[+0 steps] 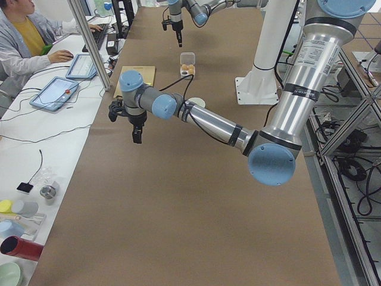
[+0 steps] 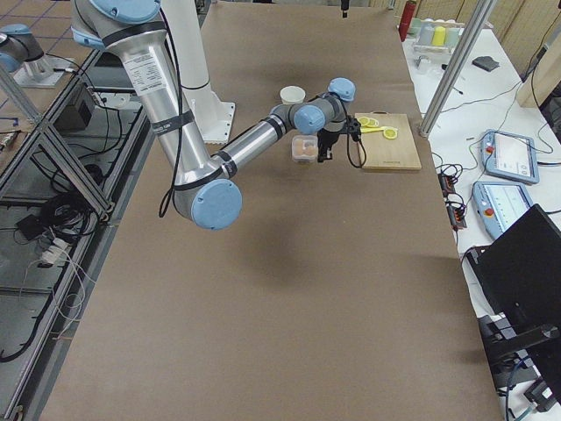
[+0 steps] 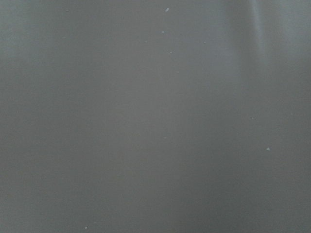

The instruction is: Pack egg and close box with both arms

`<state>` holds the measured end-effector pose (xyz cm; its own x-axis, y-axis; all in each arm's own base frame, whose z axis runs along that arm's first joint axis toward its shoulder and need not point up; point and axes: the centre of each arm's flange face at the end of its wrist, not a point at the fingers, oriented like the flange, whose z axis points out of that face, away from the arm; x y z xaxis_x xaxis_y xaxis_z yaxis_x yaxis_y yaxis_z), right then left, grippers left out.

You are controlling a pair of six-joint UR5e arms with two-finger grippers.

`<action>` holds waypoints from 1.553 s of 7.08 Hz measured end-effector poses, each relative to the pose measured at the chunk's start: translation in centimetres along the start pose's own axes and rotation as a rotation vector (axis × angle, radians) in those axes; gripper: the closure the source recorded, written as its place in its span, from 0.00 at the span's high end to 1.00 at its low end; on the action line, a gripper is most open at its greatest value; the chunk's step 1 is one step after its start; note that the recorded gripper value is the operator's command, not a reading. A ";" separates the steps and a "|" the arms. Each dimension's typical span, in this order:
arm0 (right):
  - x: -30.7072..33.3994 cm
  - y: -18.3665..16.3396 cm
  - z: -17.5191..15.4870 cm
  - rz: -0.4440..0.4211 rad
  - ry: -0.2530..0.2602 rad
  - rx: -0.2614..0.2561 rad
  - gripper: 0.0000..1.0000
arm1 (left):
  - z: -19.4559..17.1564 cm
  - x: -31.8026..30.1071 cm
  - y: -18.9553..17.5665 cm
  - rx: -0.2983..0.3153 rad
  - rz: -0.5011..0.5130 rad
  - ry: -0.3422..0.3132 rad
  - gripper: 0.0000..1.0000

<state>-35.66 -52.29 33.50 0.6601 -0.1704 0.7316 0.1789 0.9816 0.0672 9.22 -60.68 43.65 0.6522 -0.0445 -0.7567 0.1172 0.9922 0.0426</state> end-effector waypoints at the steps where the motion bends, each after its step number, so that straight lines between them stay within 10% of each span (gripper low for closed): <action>1: -2.3 0.6 0.8 0.001 0.000 -0.004 0.00 | -0.2 -0.7 0.1 -0.007 -0.015 0.011 0.99; 10: -10.6 0.1 -2.8 0.086 -0.120 0.053 0.00 | -2.1 -3.5 -0.1 -0.004 -0.078 0.042 0.99; 11: -6.5 -1.3 -4.7 0.117 -0.114 0.082 0.35 | -2.5 -4.1 -0.2 0.006 -0.080 0.036 0.99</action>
<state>-36.74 -52.89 25.48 0.5853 -0.0486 0.8093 0.0426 0.9987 0.0291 4.63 -60.37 45.11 0.6131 -0.1195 -0.7809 0.1729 0.9848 -0.0150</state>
